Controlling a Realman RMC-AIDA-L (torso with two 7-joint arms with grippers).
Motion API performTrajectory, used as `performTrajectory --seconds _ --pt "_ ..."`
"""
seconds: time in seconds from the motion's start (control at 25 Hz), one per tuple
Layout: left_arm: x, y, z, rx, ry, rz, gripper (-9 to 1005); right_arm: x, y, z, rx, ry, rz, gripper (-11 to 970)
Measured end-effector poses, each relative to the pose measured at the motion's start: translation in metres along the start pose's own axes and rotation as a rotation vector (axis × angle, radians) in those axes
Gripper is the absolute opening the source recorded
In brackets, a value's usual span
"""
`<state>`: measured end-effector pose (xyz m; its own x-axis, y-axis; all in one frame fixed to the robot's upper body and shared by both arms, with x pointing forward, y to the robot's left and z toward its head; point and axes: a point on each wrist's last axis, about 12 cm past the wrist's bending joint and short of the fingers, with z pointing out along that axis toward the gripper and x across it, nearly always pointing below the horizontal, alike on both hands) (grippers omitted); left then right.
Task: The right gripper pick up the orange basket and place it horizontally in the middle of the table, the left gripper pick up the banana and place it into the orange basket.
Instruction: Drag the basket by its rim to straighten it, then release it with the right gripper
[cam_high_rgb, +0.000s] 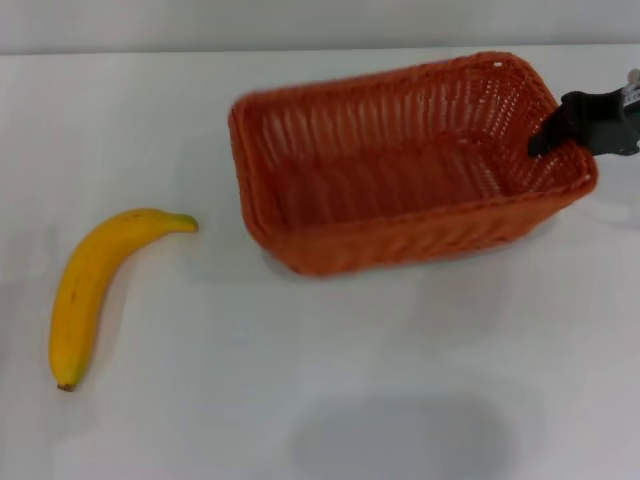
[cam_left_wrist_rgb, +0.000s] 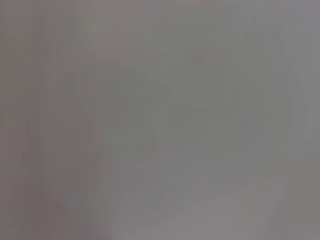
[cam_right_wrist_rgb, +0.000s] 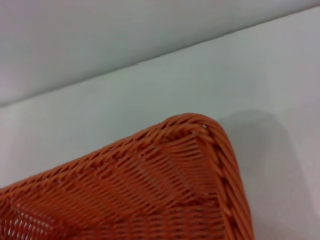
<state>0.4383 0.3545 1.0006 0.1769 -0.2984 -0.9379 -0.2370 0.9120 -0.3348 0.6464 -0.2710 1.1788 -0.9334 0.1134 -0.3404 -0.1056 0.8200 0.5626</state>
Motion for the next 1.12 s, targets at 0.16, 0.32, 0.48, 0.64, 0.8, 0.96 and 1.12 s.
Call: performTrajectory --seconds 0.16,0.32,0.48,0.64,0.8,0.96,1.12 --pt "-0.002 0.0 0.004 -0.012 -0.015 -0.007 801 0.01 -0.007 0.004 -0.062 -0.044 0.067 201" --pt "-0.003 0.0 0.007 -0.029 -0.029 -0.014 800 0.017 -0.011 0.008 -0.08 -0.076 0.093 222" --pt "-0.003 -0.001 0.008 -0.026 -0.031 -0.014 799 0.019 -0.011 0.011 -0.084 -0.075 0.085 243" --pt "-0.004 -0.001 0.01 -0.024 -0.033 -0.014 798 0.024 -0.004 0.02 -0.096 -0.05 0.051 264" --pt "-0.004 0.0 0.01 -0.034 -0.038 -0.015 797 0.03 0.003 0.028 -0.126 -0.046 0.029 285" --pt "-0.005 0.001 0.01 -0.044 -0.042 -0.016 796 0.031 -0.001 0.026 -0.143 -0.069 0.047 361" --pt "-0.005 0.002 0.01 -0.045 -0.042 -0.016 795 0.035 -0.01 0.021 -0.149 -0.094 0.064 493"
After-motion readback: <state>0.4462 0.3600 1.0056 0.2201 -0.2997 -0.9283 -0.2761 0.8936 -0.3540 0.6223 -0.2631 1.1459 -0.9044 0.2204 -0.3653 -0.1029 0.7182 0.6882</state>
